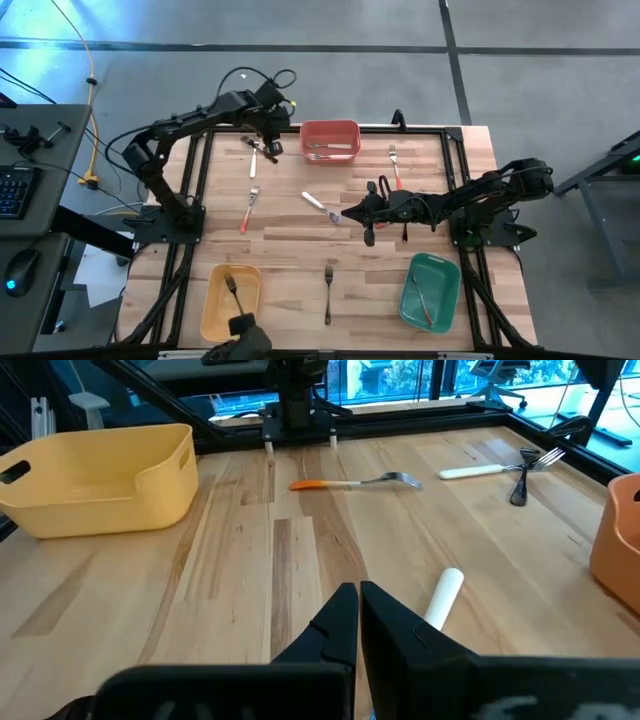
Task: Sort silverware by color (type)
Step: Put the top black fork into the yellow bin
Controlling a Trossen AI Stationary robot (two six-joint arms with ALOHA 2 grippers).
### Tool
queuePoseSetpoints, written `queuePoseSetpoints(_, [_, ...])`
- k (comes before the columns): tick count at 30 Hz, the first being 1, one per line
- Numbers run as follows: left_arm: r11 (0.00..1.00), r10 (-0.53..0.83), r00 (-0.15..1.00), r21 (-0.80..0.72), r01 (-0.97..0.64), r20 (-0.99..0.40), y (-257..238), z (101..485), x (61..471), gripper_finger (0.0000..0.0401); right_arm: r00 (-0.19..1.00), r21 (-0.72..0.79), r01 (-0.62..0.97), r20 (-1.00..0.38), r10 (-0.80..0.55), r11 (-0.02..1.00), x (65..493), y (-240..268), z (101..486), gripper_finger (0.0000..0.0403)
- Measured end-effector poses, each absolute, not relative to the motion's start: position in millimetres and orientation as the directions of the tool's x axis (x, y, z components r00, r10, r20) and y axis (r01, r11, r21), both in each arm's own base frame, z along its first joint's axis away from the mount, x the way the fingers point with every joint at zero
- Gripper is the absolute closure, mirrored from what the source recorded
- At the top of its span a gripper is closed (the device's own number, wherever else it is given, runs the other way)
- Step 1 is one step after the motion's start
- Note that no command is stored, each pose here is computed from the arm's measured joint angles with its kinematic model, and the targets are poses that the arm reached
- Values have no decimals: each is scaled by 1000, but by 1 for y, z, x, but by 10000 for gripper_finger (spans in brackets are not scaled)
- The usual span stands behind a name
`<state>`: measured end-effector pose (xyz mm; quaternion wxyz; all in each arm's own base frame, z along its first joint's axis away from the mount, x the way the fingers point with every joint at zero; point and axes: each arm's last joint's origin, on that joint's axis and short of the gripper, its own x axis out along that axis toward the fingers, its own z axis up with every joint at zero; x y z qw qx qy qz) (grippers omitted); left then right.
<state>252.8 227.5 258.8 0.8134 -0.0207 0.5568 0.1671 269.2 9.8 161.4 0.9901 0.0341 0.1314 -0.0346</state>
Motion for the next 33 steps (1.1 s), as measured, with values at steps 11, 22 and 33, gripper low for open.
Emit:
queuePoseSetpoints(11, [954, 179, 185, 124, -273, -966, 226, 217, 272, 359, 963, 59, 77, -262, -59, 995, 269, 10, 161, 403])
queuePoseSetpoints(22, [877, 212, -67, 220, -427, -975, 215, 163, 294, 399, 963, 58, 78, -262, -60, 995, 269, 10, 161, 403])
queuePoseSetpoints(33, [804, 316, -195, 371, -465, -929, 223, 135, 299, 400, 963, 58, 77, -262, -60, 995, 269, 10, 161, 403])
